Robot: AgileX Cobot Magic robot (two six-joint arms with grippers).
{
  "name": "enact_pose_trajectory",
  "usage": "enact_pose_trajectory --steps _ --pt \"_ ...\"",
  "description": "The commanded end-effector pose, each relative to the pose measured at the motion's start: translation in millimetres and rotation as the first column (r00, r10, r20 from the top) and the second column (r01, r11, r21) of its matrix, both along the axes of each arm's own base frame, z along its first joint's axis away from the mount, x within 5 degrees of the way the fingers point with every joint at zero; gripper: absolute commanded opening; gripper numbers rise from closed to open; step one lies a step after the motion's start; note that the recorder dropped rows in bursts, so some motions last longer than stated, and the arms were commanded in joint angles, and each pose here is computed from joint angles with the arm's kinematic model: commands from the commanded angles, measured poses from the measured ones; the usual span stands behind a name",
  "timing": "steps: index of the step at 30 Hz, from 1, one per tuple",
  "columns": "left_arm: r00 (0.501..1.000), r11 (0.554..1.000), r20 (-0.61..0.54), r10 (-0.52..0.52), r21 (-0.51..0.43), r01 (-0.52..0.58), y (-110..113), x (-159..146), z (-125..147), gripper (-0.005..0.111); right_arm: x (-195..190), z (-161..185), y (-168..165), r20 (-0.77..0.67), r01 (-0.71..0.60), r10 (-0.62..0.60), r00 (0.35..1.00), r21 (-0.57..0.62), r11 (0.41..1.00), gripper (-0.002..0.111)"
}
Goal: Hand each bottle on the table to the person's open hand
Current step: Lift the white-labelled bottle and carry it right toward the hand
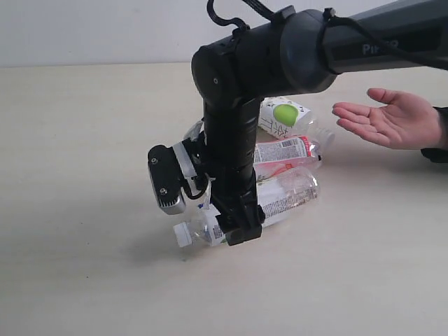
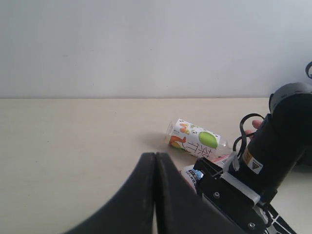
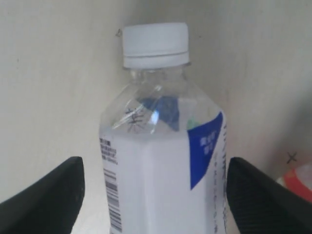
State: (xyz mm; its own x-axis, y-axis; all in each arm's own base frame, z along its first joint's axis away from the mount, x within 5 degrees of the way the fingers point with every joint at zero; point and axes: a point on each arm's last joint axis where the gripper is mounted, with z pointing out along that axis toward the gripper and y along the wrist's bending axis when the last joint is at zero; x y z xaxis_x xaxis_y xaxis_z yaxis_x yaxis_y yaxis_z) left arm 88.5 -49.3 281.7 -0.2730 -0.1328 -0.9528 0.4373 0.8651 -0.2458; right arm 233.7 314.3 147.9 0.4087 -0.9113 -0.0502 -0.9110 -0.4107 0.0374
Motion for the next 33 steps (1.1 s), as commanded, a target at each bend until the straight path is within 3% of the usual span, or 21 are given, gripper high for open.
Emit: enact_pose_trajectory --steps 1,11,13,16,18,19,20,26,29,33 --pt "1.0 1.0 0.019 0.008 -0.011 -0.007 1 -1 1 0.001 1 -9 2 -0.002 0.006 -0.006 1.0 -0.007 1.0 0.076" --pt "1.0 1.0 0.019 0.008 -0.011 -0.007 1 -1 1 0.001 1 -17 2 -0.013 0.038 -0.038 0.999 -0.017 0.999 0.073" --pt "1.0 1.0 0.019 0.008 -0.011 -0.007 1 -1 1 0.001 1 -17 2 -0.013 0.047 -0.047 0.999 -0.017 0.999 0.064" --pt "1.0 1.0 0.019 0.008 -0.011 -0.007 1 -1 1 0.001 0 -16 1 -0.029 0.049 -0.05 0.998 -0.034 0.998 0.042" --pt "1.0 1.0 0.019 0.008 -0.011 -0.007 1 -1 1 0.001 -3 -16 0 -0.065 0.058 -0.062 0.996 -0.049 0.997 0.023" --pt "1.0 1.0 0.019 0.008 -0.011 -0.007 1 -1 1 0.001 -7 -15 -2 -0.108 0.059 -0.068 0.992 -0.08 0.995 0.006" --pt "1.0 1.0 0.019 0.008 -0.011 -0.007 1 -1 1 0.001 -9 -14 -3 -0.122 0.062 -0.072 0.99 -0.084 0.995 0.0" --pt "1.0 1.0 0.019 0.008 -0.011 -0.007 1 -1 1 0.001 -17 18 -8 -0.15 0.125 -0.135 0.979 -0.074 0.989 0.0" --pt "1.0 1.0 0.019 0.008 -0.011 -0.007 1 -1 1 0.001 -10 53 -11 -0.034 0.34 -0.343 0.939 -0.059 0.938 0.0" --pt "1.0 1.0 0.019 0.008 -0.011 -0.007 1 -1 1 0.001 7 96 -16 0.141 0.479 -0.48 0.866 0.047 0.877 0.0"
